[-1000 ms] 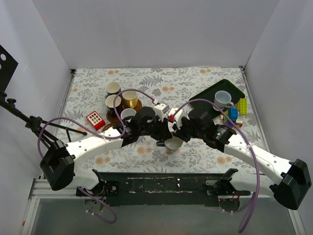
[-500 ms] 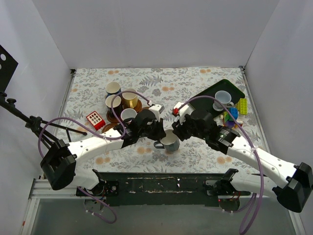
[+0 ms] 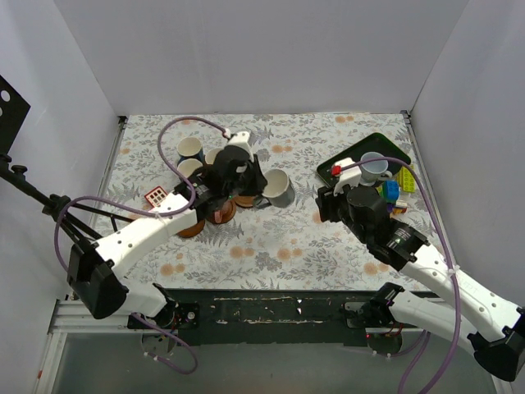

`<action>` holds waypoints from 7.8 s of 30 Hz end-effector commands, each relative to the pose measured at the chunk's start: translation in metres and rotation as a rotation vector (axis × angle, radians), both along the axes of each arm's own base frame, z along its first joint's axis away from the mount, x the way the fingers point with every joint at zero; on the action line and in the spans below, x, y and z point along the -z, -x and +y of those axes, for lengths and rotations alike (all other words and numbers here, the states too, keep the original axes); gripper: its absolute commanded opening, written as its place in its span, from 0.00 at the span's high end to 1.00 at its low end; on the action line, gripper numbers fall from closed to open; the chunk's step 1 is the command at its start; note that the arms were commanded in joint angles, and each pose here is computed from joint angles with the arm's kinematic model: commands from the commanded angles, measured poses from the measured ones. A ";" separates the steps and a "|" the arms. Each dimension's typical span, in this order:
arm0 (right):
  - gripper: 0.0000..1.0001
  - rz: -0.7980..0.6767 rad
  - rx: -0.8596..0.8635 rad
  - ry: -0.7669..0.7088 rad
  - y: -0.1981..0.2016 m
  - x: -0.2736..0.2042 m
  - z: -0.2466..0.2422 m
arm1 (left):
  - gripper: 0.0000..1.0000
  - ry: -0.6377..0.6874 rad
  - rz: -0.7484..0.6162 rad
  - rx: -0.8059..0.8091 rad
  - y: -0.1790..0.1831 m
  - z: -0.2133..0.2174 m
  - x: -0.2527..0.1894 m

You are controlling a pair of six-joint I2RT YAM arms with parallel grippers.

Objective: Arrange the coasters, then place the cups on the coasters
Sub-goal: Place the cup on the coaster, then pick up the cup from the tray.

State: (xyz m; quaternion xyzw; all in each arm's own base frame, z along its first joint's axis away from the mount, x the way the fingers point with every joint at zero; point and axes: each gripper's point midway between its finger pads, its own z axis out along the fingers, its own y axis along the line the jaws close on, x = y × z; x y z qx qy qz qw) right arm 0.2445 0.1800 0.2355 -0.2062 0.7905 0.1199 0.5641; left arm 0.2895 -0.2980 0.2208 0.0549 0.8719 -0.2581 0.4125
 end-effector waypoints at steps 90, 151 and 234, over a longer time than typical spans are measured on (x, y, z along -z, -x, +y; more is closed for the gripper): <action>0.40 0.098 0.292 -0.162 -0.019 0.057 -0.054 | 1.00 -0.169 0.084 -0.782 -0.013 0.302 0.084; 0.39 0.119 0.291 -0.156 -0.019 0.067 -0.054 | 0.88 -0.300 0.117 -0.750 -0.008 0.294 0.087; 0.99 0.381 0.158 0.329 -0.250 0.098 -0.145 | 0.02 -0.168 -0.330 -0.453 -0.112 0.253 -0.014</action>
